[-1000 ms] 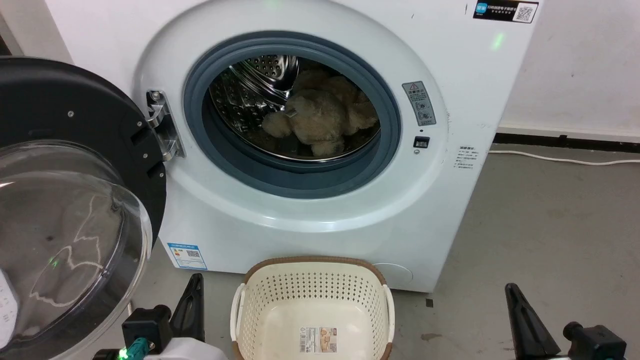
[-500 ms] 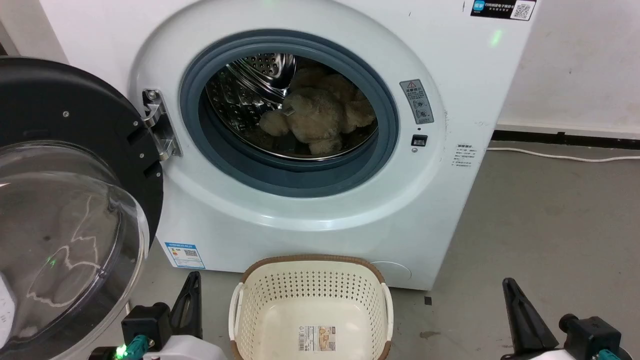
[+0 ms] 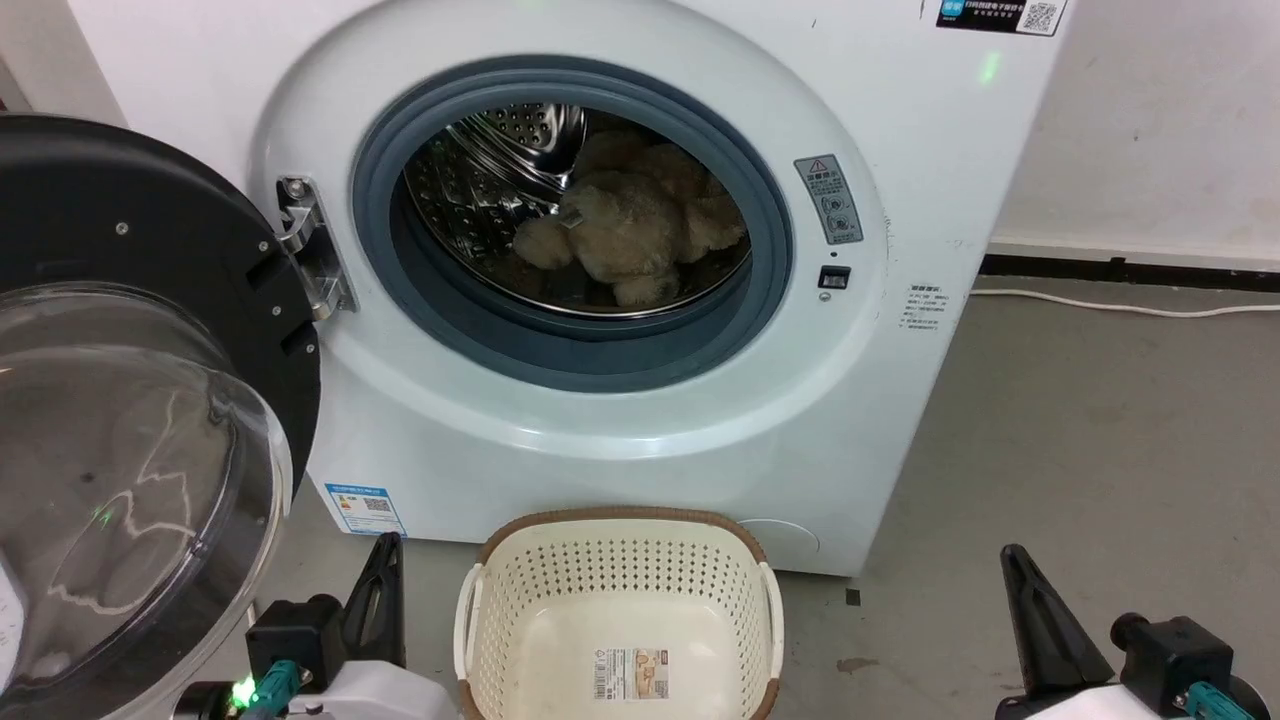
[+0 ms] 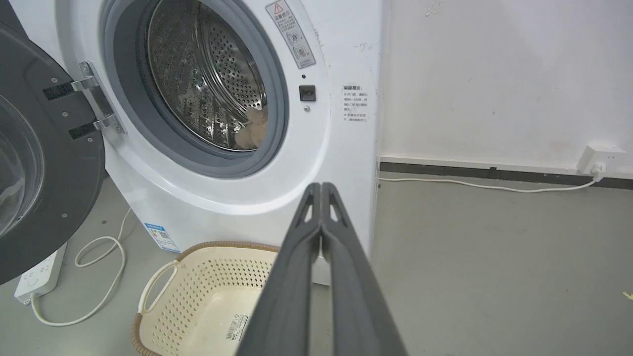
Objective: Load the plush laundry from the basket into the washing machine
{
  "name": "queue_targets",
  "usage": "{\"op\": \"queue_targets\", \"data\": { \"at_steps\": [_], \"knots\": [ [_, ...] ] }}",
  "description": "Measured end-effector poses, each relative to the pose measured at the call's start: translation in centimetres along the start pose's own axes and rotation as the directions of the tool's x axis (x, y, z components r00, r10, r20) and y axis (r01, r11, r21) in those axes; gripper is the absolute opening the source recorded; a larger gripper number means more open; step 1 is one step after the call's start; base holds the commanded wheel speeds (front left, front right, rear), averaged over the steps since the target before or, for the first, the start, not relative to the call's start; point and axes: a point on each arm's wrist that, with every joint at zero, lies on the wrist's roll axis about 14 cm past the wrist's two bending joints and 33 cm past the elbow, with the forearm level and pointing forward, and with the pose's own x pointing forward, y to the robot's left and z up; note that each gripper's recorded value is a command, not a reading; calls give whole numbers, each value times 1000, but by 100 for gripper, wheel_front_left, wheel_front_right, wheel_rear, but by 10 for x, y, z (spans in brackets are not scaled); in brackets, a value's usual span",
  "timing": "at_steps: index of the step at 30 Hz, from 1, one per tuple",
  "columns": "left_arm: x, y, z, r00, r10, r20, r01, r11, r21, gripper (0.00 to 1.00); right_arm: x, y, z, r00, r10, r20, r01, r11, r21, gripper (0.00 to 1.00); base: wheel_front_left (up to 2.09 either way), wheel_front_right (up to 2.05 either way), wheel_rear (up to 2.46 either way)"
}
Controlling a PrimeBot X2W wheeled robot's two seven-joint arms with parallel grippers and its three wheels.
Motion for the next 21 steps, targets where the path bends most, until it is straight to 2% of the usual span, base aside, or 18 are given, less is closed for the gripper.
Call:
{"op": "queue_targets", "data": {
  "at_steps": [21],
  "knots": [
    [5,-1,2,1000,-8,-5,9,999,31,0,5,-1,2,1000,1,-18,-2,999,-39,0,0,0,0]
  ]
}}
